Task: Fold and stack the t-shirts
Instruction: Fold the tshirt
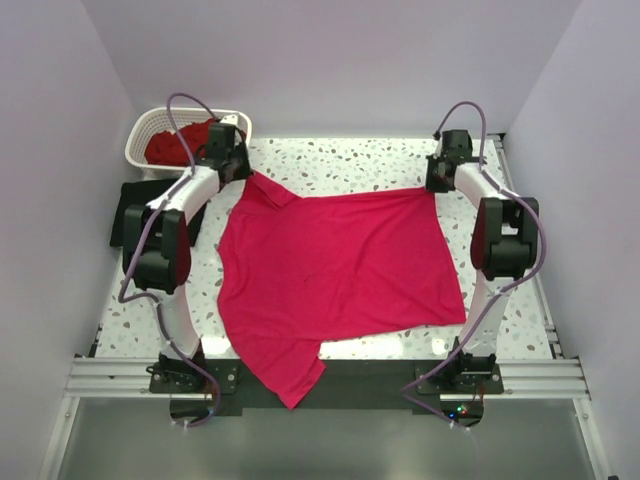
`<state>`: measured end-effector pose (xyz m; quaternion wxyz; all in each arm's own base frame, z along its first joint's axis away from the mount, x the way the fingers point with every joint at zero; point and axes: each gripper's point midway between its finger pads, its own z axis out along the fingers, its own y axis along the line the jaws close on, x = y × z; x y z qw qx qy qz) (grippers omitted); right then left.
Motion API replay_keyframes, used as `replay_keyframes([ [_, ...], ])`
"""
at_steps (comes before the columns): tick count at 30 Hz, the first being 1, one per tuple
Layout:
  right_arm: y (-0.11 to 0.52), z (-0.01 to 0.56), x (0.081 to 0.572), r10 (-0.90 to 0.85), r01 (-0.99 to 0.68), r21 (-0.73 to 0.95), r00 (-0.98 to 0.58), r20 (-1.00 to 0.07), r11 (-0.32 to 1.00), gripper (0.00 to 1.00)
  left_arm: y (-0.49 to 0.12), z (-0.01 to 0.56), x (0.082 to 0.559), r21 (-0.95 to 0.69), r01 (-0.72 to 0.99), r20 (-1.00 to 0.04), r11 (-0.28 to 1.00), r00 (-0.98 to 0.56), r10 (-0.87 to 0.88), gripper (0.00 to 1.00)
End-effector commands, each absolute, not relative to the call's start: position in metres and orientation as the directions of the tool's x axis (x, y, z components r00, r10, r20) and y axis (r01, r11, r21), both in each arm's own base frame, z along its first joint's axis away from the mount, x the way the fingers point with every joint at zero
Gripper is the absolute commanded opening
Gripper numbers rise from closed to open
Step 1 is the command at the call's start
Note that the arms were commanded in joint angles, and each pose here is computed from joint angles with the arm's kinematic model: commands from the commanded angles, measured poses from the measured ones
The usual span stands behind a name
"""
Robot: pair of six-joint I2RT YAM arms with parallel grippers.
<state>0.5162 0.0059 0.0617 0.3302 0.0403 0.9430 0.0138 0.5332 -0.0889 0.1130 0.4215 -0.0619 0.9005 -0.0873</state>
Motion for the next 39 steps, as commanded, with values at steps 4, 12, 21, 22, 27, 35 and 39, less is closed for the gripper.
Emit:
replay_keyframes([
  [4,0.013,0.102,0.518,0.112,0.058,0.104,-0.741,-0.662,0.993,0.0,-0.073,0.174,0.518,-0.241,-0.131,-0.8,0.962,-0.534,-0.273,0.0],
  [12,0.007,0.102,0.504,0.177,0.093,0.167,-0.772,-0.61,0.981,0.0,-0.065,0.187,0.49,-0.264,-0.199,-0.78,0.944,-0.531,-0.33,0.0],
  [21,0.01,0.106,0.479,0.236,0.144,0.203,-0.793,-0.562,0.968,0.0,-0.059,0.187,0.448,-0.287,-0.23,-0.762,0.93,-0.533,-0.367,0.0],
  [22,0.009,0.11,0.477,0.239,0.149,0.201,-0.79,-0.564,0.968,0.0,-0.058,0.19,0.443,-0.286,-0.236,-0.763,0.929,-0.53,-0.37,0.0],
  [27,0.004,0.123,0.464,0.245,0.172,0.18,-0.783,-0.571,0.969,0.0,-0.061,0.182,0.424,-0.302,-0.23,-0.739,0.925,-0.557,-0.38,0.0],
  [35,-0.002,0.123,0.444,0.249,0.201,0.146,-0.789,-0.562,0.969,0.0,-0.064,0.163,0.384,-0.326,-0.223,-0.691,0.919,-0.607,-0.393,0.0],
  [39,-0.001,0.119,0.435,0.256,0.209,0.148,-0.793,-0.553,0.967,0.0,-0.063,0.162,0.365,-0.341,-0.226,-0.687,0.913,-0.603,-0.406,0.0],
])
